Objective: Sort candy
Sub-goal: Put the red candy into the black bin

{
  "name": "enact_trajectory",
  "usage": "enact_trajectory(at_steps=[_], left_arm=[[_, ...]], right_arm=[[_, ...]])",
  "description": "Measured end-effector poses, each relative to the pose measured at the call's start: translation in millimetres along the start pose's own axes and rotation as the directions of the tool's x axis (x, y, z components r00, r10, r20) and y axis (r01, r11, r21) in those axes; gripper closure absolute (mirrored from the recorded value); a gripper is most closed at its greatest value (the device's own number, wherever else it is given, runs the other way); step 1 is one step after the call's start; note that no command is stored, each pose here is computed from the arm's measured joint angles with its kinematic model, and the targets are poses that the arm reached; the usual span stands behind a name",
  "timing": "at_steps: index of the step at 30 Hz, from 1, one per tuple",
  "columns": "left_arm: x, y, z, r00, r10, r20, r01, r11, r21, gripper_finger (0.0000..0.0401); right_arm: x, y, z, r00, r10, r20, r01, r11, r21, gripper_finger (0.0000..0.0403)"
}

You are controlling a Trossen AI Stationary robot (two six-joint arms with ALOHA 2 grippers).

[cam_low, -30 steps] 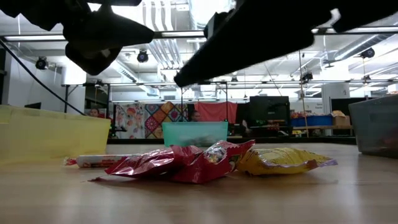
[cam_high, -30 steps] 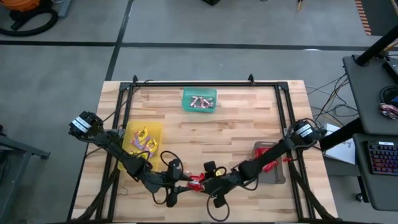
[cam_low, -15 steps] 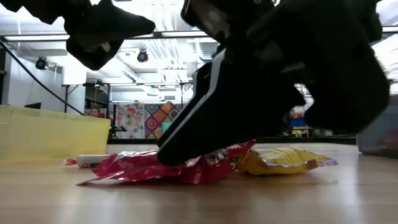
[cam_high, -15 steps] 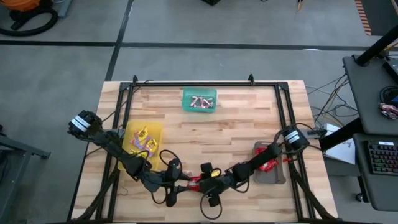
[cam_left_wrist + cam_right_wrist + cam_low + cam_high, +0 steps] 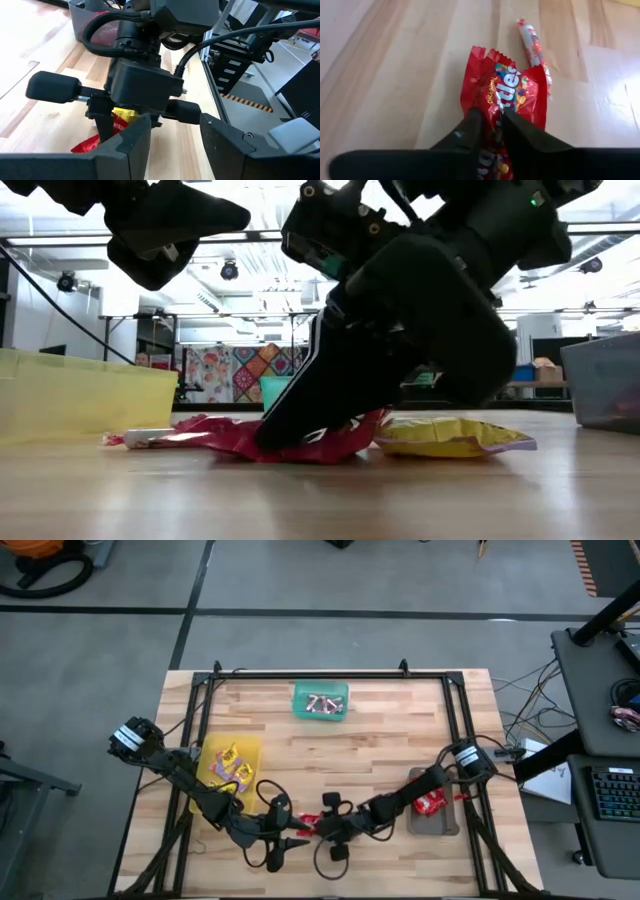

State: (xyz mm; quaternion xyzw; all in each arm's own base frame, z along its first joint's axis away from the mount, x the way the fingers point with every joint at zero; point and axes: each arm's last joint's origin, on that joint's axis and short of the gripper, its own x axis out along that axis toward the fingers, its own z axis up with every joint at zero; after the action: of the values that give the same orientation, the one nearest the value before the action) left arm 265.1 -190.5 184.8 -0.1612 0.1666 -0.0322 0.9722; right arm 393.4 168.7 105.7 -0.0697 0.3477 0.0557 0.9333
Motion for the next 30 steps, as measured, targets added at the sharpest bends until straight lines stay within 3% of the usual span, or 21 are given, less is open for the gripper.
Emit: enact_trajectory(at_steps=[4, 11, 18, 25, 30], left_arm=[[0, 0, 0, 1.000, 0.000, -0.002, 0.000, 1.000, 0.001, 0.0246], [-6, 1, 1, 0.999, 0.016, -0.035, -0.015, 1.000, 0.016, 0.0246], [-25, 4, 12, 0.995, 0.045, -0.093, -0.043, 0.999, 0.017, 0.0246], [-35, 6, 17, 0.990, 0.062, -0.124, -0.058, 0.998, 0.040, 0.0246], [-35, 7, 16, 0.989, 0.067, -0.131, -0.062, 0.997, 0.044, 0.0246]], right_arm=[[-1, -1, 2, 1.000, 0.004, 0.000, -0.004, 1.000, -0.021, 0.0386], [-15, -2, 18, 1.000, 0.010, 0.030, -0.009, 1.000, -0.015, 0.0389], [-56, -14, 45, 0.998, -0.003, 0.055, 0.003, 1.000, 0.006, 0.0390], [-115, -33, 60, 0.999, -0.022, -0.031, 0.026, 0.989, 0.144, 0.0390], [-162, -45, 58, 0.989, -0.034, -0.143, 0.078, 0.946, 0.314, 0.0391]])
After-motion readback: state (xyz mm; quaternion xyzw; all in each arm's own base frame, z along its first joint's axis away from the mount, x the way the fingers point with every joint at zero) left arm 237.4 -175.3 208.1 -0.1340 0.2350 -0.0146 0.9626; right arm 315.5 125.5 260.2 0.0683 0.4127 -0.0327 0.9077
